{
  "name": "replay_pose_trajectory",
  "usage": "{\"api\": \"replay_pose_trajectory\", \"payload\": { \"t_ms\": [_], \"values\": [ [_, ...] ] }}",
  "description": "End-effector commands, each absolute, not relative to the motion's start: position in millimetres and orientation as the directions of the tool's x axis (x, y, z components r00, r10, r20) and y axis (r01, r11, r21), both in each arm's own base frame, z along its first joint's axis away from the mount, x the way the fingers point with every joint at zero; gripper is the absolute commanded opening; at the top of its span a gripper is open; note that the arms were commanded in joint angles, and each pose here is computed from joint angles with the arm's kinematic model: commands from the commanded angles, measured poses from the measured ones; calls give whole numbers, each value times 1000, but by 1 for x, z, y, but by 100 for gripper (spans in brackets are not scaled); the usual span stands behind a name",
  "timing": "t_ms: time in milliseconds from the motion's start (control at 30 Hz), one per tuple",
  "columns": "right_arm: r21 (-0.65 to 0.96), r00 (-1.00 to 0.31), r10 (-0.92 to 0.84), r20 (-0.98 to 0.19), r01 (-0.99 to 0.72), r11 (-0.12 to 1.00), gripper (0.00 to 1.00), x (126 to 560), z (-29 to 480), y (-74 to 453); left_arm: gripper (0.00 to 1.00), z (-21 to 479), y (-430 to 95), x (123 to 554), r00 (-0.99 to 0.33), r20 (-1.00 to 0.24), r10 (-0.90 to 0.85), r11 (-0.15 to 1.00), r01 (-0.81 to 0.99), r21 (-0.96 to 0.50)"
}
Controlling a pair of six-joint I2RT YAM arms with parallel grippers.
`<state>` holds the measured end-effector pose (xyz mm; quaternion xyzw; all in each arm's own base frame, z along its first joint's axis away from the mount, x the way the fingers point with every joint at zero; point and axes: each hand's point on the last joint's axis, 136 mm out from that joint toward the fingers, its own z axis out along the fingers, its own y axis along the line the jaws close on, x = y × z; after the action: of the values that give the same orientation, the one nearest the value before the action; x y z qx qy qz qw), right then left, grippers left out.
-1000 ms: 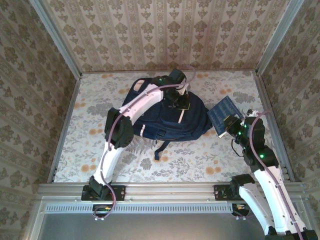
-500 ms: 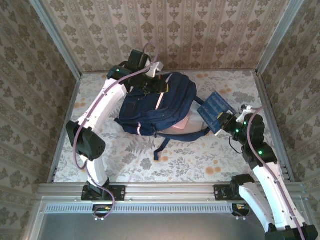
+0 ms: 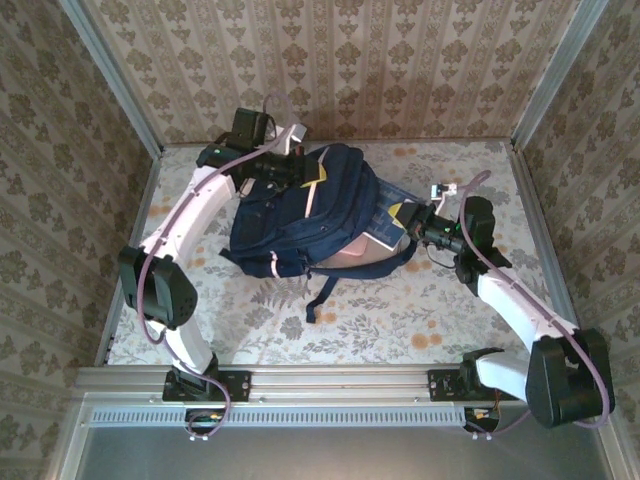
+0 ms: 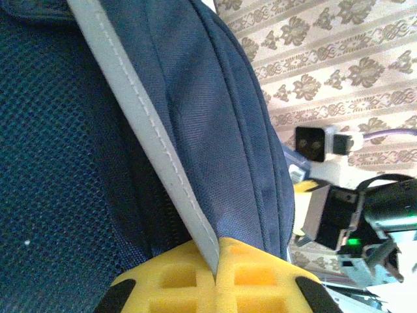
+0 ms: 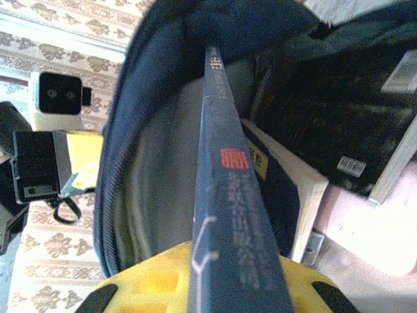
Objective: Pack the student bag
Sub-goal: Place the book in the student bag.
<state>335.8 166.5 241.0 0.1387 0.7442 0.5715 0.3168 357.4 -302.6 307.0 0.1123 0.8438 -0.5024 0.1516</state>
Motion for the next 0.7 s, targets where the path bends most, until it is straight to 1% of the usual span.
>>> {"api": "replay_pose_trajectory", "payload": {
  "t_ms": [0,133,267,400,567,667],
  "values": [
    [937,-788,509,-347,-276,212,0,326,273,193,0,384,-299,335,-856,-516,31,296,501,-813],
    [925,-816,454,-358,-244,291,0,331,251,218,0,390,-294,336,-854,-520,26,276,506,-817],
    [907,-817,453,-356,-185,379,0,348,221,226,0,400,-292,332,-843,-537,31,258,526,-810],
    [898,-842,424,-334,-148,413,0,369,196,242,0,406,-289,328,-834,-551,36,250,541,-803],
    [881,-873,366,-323,-136,452,1,390,180,283,0,412,-288,325,-827,-561,45,229,555,-800],
    [865,-867,359,-346,-147,479,6,402,178,312,0,415,-287,324,-823,-566,45,226,560,-797]
  ]
}}
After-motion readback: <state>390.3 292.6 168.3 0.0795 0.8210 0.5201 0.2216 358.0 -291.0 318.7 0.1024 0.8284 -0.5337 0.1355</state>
